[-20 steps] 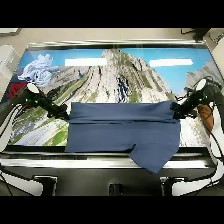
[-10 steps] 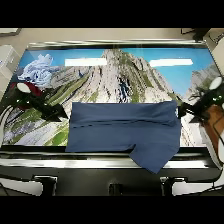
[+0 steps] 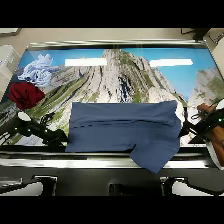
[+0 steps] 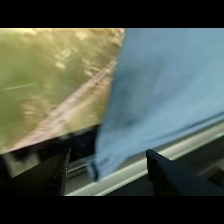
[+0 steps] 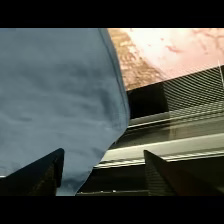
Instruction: Fold the clothes and pants, and hang the long-sleeved shirts on hangers.
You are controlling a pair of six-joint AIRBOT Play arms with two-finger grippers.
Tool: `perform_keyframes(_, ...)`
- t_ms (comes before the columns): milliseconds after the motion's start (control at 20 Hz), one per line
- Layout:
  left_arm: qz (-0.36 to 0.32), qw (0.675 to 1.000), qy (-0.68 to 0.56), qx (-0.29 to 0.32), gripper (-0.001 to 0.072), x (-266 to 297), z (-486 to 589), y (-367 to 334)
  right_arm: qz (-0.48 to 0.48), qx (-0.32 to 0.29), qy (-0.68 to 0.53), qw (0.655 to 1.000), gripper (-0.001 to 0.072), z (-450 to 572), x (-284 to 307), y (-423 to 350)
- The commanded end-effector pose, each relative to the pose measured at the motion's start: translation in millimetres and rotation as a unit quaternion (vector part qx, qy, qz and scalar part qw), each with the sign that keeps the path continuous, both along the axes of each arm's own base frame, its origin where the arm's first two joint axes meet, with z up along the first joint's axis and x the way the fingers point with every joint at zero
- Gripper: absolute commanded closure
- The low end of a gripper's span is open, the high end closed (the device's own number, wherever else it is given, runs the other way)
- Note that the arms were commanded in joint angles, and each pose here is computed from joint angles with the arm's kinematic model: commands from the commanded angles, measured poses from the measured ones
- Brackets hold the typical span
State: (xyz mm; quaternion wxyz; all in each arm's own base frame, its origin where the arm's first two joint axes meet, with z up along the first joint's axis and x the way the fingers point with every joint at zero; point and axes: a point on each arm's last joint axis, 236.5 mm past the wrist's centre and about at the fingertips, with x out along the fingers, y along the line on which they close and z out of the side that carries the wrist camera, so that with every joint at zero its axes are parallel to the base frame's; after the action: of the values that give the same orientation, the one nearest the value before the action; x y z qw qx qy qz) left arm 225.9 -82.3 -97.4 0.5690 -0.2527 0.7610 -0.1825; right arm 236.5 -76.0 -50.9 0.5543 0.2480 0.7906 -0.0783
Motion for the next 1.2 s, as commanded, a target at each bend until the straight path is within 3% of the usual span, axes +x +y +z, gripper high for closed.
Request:
perform_keyframes(0, 0.009, 1.0, -0.002, -0.012, 0.0208, -8.3, -10.9, -8.9, -0.002, 0.02, 0.002, 1.0, 0.0154, -0.5, -6.6, 10.1)
perform_keyframes(200, -0.014, 0.999, 0.029, -0.027, 0.0217, -29.1, -11.8, -21.9, -0.003, 0.026, 0.004, 1.0, 0.0155, 0.8, -7.1, 13.0)
perform_keyframes(300, -0.018, 0.999, 0.034, -0.03, 0.0305, -33.0, -11.6, -23.3, -0.003, 0.026, 0.003, 1.0, 0.0155, 0.6, -6.8, 12.8)
perform_keyframes(400, -0.017, 0.999, 0.032, -0.028, 0.0465, -31.8, -12.3, -23.0, -0.003, 0.026, 0.003, 1.0, 0.0156, 0.6, -6.8, 12.8)
perform_keyframes(500, -0.014, 0.999, 0.028, -0.025, 0.0541, -29.8, -13.6, -22.4, -0.003, 0.025, 0.003, 1.0, 0.0157, 0.6, -6.7, 12.7)
perform_keyframes(550, -0.014, 0.999, 0.028, -0.026, 0.0684, -29.9, -13.5, -22.5, -0.003, 0.026, 0.003, 1.0, 0.0158, 0.5, -6.9, 12.8)
perform_keyframes(800, -0.013, 0.999, 0.027, -0.026, 0.0686, -28.9, -13.7, -22.7, -0.005, 0.04, 0.026, 0.999, 0.016, -24.2, -45.3, 33.5)
perform_keyframes(1150, -0.008, 0.999, 0.027, -0.023, 0.0686, -27.4, -14.3, -22.1, -0.024, 0.108, 0.009, 0.994, 0.017, -57.0, -63.8, 78.5)
